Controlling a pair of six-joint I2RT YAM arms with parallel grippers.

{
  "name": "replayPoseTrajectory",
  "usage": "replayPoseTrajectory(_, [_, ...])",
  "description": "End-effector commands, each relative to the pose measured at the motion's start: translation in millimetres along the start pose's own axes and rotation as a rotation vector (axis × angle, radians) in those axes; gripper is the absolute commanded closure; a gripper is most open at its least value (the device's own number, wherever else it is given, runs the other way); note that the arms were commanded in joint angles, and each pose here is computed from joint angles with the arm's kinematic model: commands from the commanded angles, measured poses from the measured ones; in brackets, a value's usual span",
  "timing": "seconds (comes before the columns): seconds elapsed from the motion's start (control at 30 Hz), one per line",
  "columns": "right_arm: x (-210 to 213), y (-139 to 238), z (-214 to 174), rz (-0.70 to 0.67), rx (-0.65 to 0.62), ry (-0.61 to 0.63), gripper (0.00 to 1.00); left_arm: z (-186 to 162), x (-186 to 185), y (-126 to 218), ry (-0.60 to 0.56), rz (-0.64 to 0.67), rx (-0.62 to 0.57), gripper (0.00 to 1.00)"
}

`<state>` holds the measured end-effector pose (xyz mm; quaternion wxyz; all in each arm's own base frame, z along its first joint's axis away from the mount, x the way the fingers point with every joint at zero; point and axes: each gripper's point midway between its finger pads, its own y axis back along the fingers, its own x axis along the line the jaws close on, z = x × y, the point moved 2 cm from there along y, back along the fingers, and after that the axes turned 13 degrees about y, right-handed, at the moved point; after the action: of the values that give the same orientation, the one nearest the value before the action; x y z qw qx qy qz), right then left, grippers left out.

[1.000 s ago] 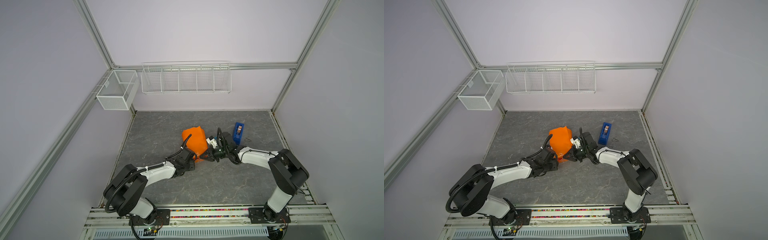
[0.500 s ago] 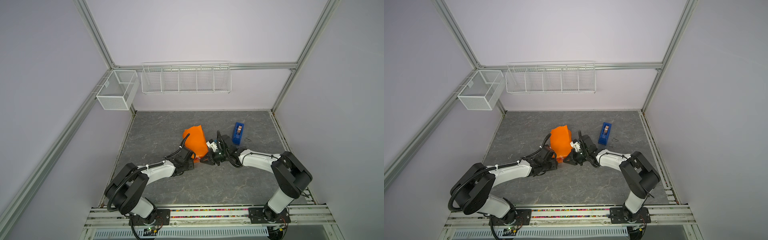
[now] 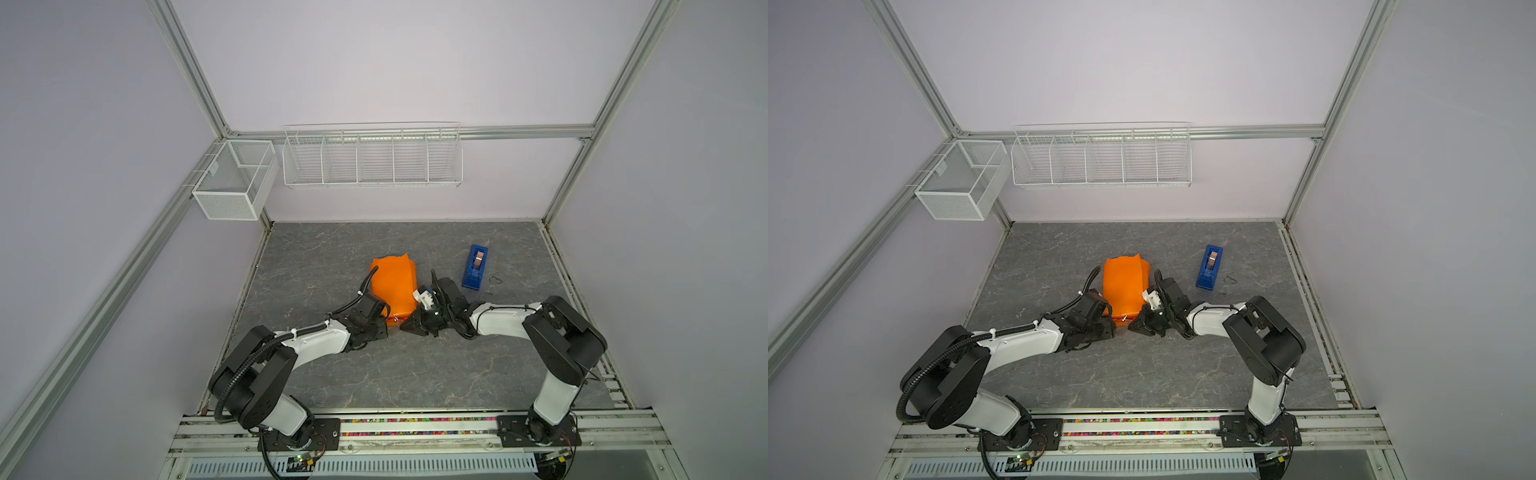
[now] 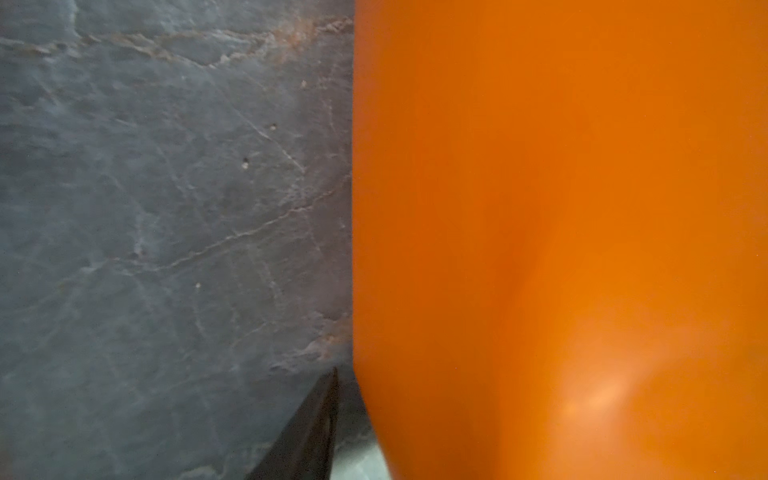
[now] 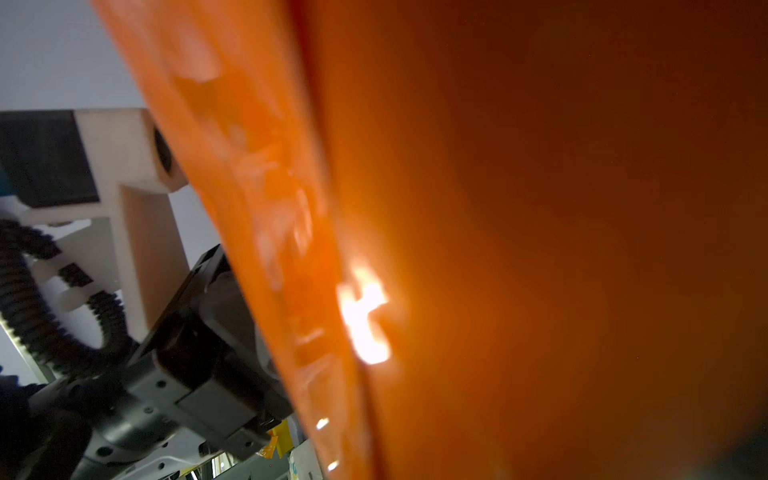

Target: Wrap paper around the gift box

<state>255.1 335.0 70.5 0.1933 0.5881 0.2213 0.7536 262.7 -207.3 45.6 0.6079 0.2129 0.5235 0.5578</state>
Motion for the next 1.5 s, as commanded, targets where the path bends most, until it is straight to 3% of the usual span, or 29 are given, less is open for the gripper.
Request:
replayPoseTrajectory(0.0, [2, -4, 14, -0.024, -0.045, 0.011, 0.87, 4, -4, 1, 0.024, -0.009, -0.001, 0.55])
replayPoseTrajectory(0.3, [6, -9, 35, -0.041, -0.105, 0.024, 0.85, 5, -11, 13, 0.024, -0.055, -0.002, 0.55])
replayPoseTrajectory(0.7, [1, -17, 43, -0.054, -0.117, 0.014, 0.83, 30, -52, 64, -0.03, -0.21, -0.043, 0.55])
replayPoseTrajectory(0.9, [2, -18, 44, -0.05, -0.116, 0.014, 0.84, 31, -92, 62, -0.051, -0.321, 0.071, 0.66])
replayPoseTrajectory(1.0, [3, -16, 45, -0.047, -0.121, 0.016, 0.84, 31, -103, 52, -0.064, -0.33, 0.131, 0.77])
replayPoseTrajectory(1.1, [3, -15, 47, -0.048, -0.125, 0.014, 0.84, 31, -100, 36, -0.057, -0.292, 0.166, 0.86])
replayPoseTrajectory(1.3, [5, -10, 45, -0.043, -0.131, 0.016, 0.84, 42, -83, 18, -0.041, -0.208, 0.128, 0.93])
replayPoseTrajectory(1.47, [5, 1, 38, -0.07, -0.135, 0.005, 0.66, 45, -75, 9, -0.032, -0.178, 0.134, 0.94])
